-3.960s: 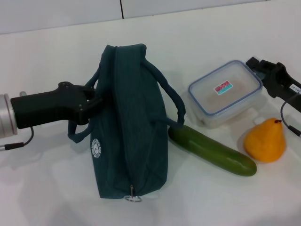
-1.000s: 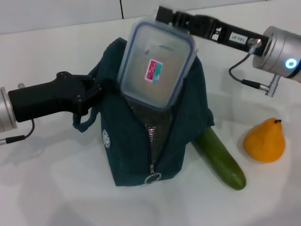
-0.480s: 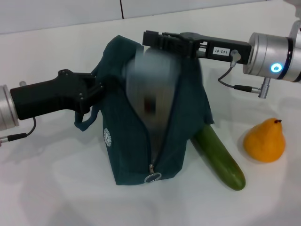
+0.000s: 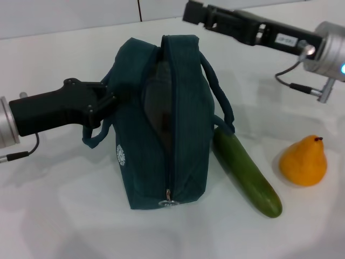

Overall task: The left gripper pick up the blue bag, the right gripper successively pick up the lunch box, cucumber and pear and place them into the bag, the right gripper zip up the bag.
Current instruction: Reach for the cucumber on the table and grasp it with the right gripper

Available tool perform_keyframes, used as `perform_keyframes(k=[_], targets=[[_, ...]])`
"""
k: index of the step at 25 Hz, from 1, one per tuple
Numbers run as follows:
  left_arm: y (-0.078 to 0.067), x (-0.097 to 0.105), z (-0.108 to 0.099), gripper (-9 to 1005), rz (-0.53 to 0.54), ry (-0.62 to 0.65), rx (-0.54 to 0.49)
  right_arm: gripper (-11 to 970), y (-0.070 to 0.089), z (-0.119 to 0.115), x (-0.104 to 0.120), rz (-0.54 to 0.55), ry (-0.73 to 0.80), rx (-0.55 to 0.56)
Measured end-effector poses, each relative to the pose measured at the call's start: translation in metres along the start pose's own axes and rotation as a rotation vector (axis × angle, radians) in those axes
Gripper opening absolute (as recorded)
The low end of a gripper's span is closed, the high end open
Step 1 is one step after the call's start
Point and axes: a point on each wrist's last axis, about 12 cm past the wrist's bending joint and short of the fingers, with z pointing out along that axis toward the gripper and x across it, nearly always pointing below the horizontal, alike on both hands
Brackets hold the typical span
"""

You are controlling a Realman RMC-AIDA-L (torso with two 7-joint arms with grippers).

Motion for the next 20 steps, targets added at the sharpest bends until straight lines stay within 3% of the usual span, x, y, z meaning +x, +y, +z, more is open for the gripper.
perform_keyframes(k=[4, 8, 10, 15, 20], targets=[[0.0, 0.001, -0.001, 46, -0.003, 0.0, -0.004, 533, 0.013, -0.019, -0.011, -0.086, -0.008, -0.06], [0.0, 0.003, -0.001, 46, -0.011, 0.0, -0.006, 601, 0.031, -0.057, -0.024, -0.198, 0.036, -0.111], [0.0, 0.004, -0.001, 46, -0.014, 0.0, -0.006, 578, 0.039, -0.073, -0.024, -0.201, 0.081, -0.144], [0.0, 0.006, -0.002, 46, -0.02, 0.005, -0.007, 537, 0.051, -0.098, 0.002, -0.137, 0.273, -0.201], [-0.001, 0.007, 0.0, 46, -0.016, 0.009, -0.002, 523, 0.052, -0.11, 0.034, -0.058, 0.4, -0.158]])
